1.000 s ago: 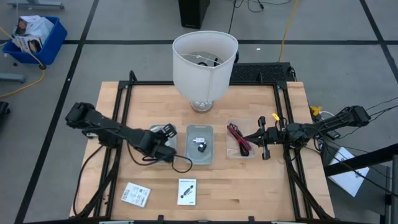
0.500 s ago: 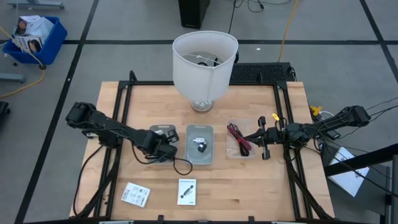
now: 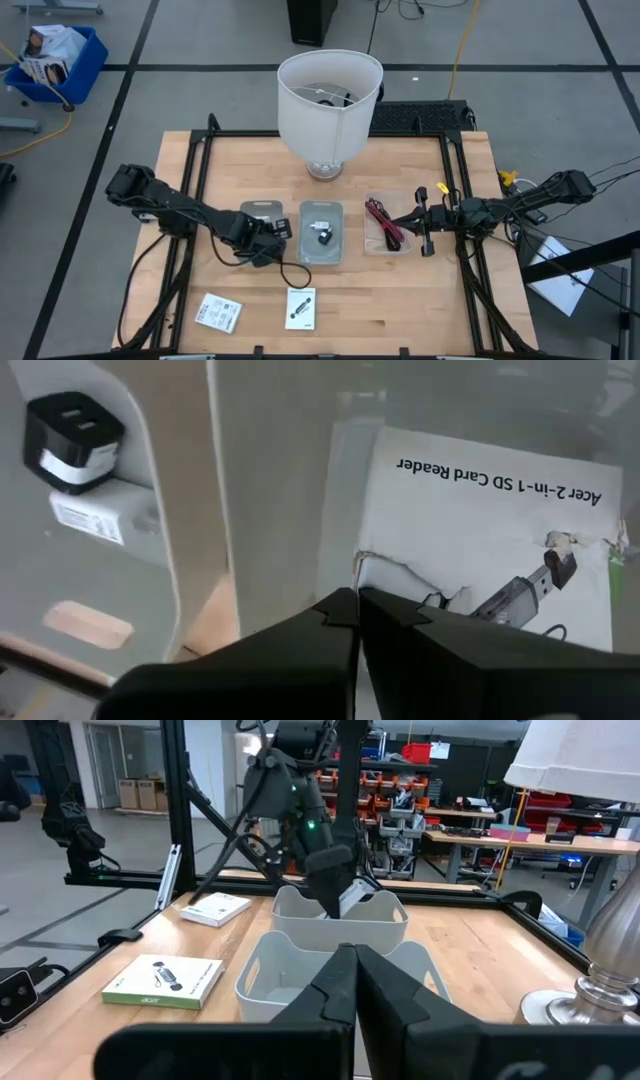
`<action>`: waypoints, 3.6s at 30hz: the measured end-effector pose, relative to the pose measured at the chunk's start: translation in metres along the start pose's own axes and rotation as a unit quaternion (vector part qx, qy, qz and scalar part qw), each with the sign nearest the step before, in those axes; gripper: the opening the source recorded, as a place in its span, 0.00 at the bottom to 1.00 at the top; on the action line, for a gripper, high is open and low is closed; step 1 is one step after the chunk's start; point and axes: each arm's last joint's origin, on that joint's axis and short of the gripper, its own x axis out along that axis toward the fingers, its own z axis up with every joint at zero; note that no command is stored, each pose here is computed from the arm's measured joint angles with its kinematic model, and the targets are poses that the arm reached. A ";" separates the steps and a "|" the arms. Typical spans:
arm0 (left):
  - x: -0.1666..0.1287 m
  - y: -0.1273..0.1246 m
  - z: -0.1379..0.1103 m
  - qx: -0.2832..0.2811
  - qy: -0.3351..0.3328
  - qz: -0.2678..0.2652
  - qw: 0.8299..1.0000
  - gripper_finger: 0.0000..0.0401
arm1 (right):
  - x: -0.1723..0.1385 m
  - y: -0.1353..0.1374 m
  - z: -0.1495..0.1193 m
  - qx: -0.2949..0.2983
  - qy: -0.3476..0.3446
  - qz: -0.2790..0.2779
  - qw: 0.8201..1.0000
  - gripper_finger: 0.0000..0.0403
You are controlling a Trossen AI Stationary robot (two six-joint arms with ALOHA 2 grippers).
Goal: Pick and place items into bin
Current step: Put the middle card reader box into the left gray bin
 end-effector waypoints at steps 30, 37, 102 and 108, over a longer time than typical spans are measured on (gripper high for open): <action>0.002 0.006 0.001 -0.102 -0.069 -0.013 0.992 0.16 | 0.000 0.000 0.000 -0.002 0.000 0.000 1.000 0.00; 0.003 0.006 -0.003 -0.105 -0.060 -0.018 0.992 0.35 | 0.000 0.000 0.000 -0.004 0.000 0.000 1.000 0.00; -0.017 0.033 -0.030 -0.272 -0.094 -0.060 0.956 0.16 | 0.000 0.000 0.000 -0.011 0.000 0.000 1.000 0.00; -0.016 0.030 -0.034 -0.254 -0.082 -0.074 0.961 0.48 | 0.000 0.000 0.000 -0.011 0.000 0.000 1.000 0.00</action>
